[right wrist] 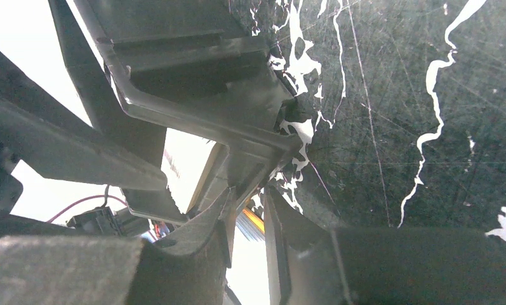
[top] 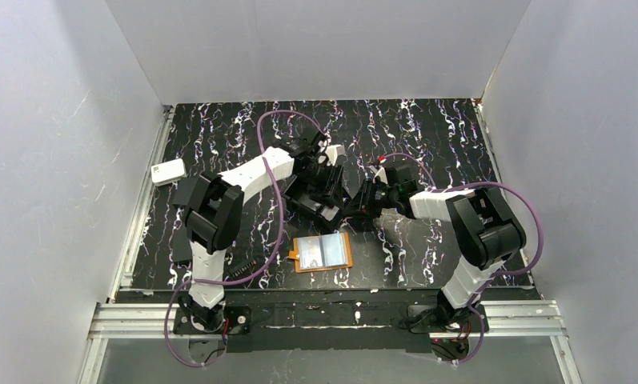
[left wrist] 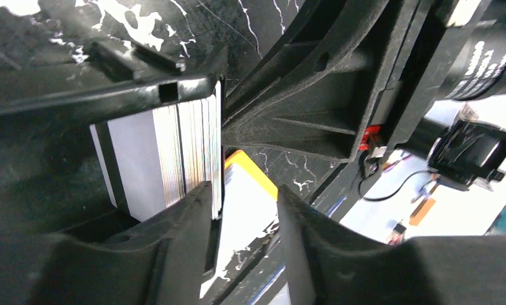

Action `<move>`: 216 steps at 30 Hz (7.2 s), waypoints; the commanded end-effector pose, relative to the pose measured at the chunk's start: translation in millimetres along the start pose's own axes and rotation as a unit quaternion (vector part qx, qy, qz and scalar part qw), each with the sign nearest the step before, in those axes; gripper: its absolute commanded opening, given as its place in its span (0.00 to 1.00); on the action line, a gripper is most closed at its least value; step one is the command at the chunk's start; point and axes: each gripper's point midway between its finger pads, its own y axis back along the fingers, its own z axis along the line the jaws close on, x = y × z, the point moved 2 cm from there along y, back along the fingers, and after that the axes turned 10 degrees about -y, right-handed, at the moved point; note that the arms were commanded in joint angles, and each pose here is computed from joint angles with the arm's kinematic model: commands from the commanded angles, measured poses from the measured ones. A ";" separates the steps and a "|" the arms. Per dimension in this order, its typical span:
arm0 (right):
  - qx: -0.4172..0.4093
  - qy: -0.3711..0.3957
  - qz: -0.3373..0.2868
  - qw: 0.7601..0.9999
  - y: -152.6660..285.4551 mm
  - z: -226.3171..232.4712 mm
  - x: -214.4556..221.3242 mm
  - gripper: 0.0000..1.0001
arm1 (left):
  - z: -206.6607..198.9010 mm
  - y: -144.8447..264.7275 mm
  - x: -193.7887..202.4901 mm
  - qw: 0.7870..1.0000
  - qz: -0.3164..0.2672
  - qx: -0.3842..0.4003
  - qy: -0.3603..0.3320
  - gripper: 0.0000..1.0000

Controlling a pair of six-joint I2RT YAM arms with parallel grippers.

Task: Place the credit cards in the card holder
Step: Pick up the credit card from the storage box, then insert the credit card into the card holder.

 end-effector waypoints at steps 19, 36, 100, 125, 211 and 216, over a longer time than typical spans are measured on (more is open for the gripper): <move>-0.010 0.029 -0.014 0.999 -6.4 9.9 -13.6 0.30 | 13.3 -4.7 -4.4 1.000 0.007 -0.001 0.023 0.98; -0.013 0.031 -0.016 0.999 -5.9 13.1 -14.0 0.30 | -13.7 2.7 -7.4 0.997 -0.018 0.068 0.029 0.39; -0.222 0.229 -0.046 0.947 88.9 173.3 -2.9 0.65 | -66.3 214.1 -37.4 0.948 -0.316 -0.027 -0.019 0.00; -0.360 0.166 -0.087 0.914 134.2 255.3 16.6 0.48 | -115.5 245.6 -2.9 0.906 -0.398 0.142 -0.023 0.00; -0.021 0.088 0.120 0.989 7.1 10.8 114.0 0.01 | 30.4 2.8 182.3 0.983 -0.077 -0.094 0.140 0.04; -0.041 0.084 0.103 0.990 0.2 15.2 108.5 0.01 | 30.8 1.9 183.8 0.983 -0.075 -0.093 0.141 0.03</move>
